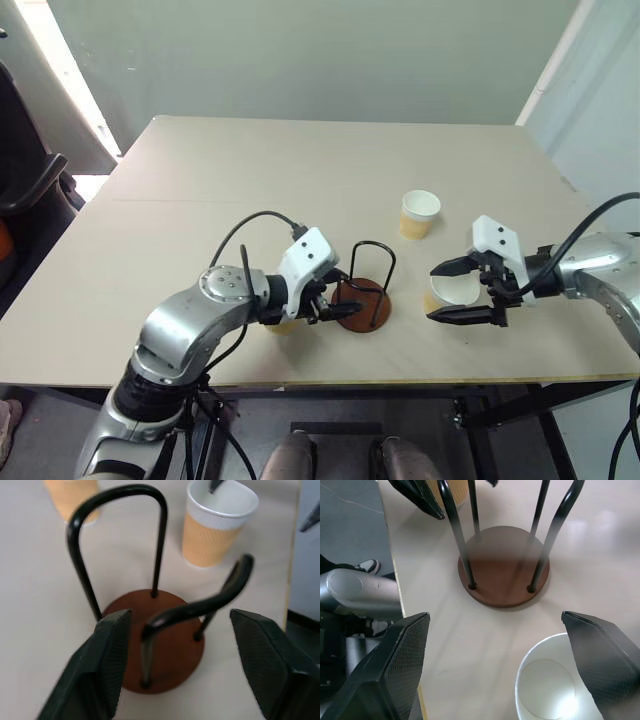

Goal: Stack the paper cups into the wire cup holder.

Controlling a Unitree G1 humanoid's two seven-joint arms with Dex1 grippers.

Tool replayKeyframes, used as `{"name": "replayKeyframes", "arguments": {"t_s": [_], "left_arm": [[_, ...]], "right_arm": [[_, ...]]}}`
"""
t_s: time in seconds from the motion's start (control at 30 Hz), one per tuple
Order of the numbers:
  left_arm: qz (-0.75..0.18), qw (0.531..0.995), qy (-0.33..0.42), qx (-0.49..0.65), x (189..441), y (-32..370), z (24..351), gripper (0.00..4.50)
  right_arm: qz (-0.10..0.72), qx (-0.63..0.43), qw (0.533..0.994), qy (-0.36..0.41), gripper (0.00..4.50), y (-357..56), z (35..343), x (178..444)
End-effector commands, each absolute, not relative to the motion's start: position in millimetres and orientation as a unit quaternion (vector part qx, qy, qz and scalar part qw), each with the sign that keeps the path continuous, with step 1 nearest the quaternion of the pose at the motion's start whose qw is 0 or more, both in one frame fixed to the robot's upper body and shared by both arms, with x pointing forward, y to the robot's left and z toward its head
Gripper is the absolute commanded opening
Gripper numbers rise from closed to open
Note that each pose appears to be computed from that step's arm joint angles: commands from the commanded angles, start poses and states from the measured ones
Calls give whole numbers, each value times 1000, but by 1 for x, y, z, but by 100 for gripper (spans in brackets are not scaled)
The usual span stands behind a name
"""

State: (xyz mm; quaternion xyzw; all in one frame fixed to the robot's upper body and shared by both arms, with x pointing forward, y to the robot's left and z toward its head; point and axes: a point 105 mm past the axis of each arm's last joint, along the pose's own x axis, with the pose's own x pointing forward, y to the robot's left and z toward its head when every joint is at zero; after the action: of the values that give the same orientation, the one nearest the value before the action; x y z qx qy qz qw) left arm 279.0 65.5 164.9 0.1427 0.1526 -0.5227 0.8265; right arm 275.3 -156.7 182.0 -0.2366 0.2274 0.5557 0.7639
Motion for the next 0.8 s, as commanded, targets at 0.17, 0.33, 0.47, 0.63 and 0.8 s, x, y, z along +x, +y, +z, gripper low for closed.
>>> {"name": "replayKeyframes", "arguments": {"t_s": [0.17,0.33,0.47,0.63,0.8], "left_arm": [[-538,809,115,207,272,86,184,321],[-538,805,99,229,271,102,196,321],[-516,815,87,249,278,118,207,321],[-497,823,84,260,270,156,238,324],[-537,801,73,253,243,163,257,324]], "right_arm": [[538,-280,758,241,440,-173,190,272],[527,-301,751,260,440,-179,183,275],[520,-322,743,272,440,-180,174,280],[533,-334,725,280,347,-175,164,280],[536,-350,714,283,171,-171,155,283]]}}
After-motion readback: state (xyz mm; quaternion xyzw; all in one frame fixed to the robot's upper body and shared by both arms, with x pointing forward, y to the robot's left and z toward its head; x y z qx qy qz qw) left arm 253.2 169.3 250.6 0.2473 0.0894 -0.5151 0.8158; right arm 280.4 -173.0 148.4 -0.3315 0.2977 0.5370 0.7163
